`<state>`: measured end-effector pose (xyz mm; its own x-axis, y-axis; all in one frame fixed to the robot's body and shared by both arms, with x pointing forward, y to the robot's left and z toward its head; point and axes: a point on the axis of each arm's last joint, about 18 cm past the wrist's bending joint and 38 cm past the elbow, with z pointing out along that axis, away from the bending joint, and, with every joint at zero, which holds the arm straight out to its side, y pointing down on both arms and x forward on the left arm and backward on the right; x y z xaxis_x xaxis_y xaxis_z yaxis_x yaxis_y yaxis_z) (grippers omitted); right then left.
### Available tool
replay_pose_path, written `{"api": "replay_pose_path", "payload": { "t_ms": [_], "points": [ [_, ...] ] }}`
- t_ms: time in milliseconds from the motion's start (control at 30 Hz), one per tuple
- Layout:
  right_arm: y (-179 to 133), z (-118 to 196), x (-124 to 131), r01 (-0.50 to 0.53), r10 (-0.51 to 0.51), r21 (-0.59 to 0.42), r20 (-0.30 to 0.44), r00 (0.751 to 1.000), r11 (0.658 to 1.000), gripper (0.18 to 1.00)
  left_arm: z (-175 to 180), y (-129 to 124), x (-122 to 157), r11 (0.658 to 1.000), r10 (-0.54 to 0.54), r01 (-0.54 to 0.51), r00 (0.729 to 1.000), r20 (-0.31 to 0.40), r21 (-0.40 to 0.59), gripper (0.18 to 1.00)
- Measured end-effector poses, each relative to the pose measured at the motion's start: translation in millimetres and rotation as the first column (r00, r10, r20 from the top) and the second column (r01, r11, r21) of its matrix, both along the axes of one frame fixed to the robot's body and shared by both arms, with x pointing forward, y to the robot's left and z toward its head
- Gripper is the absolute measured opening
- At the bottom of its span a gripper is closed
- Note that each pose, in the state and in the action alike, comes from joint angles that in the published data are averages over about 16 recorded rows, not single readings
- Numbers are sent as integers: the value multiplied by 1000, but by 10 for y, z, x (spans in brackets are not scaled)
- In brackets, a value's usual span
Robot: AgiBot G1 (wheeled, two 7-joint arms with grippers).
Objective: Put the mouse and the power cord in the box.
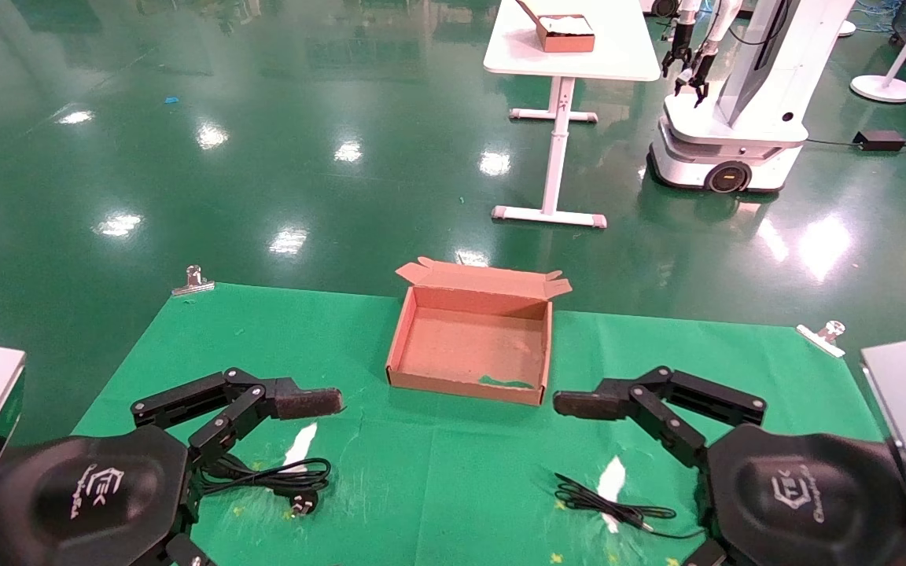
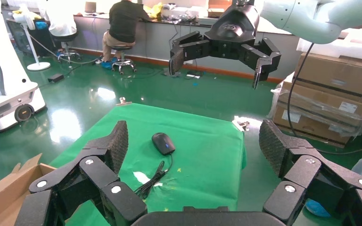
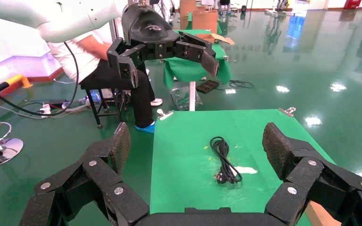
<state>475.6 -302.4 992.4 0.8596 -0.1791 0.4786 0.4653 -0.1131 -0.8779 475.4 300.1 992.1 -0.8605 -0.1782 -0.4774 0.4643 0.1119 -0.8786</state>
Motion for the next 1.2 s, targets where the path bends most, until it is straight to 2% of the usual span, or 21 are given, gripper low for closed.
{"api": "replay_pose_path", "payload": {
  "t_ms": [567, 700, 833, 1000, 1200],
  "points": [
    [-1, -3, 1, 1, -1, -1, 0, 1000, 1000, 1001, -7, 3, -3, 1000, 1, -1, 1000, 1, 6, 1000],
    [-15, -29, 13, 8, -8, -15, -3, 1000, 1000, 1001, -56, 4, 9, 998, 12, -12, 1000, 13, 64, 1000],
    [-48, -110, 62, 25, -26, -43, -19, 999, 999, 1001, -140, 5, 73, 984, 37, -43, 999, 39, 175, 1000],
    [-126, -304, 191, 69, -75, -125, -40, 996, 990, 1001, -293, 53, 281, 925, 90, -115, 992, 86, 361, 1000],
    [-283, -623, 501, 152, -172, -274, -51, 984, 950, 1001, -453, 198, 730, 798, 163, -220, 975, 150, 561, 1000]
  ]
}}
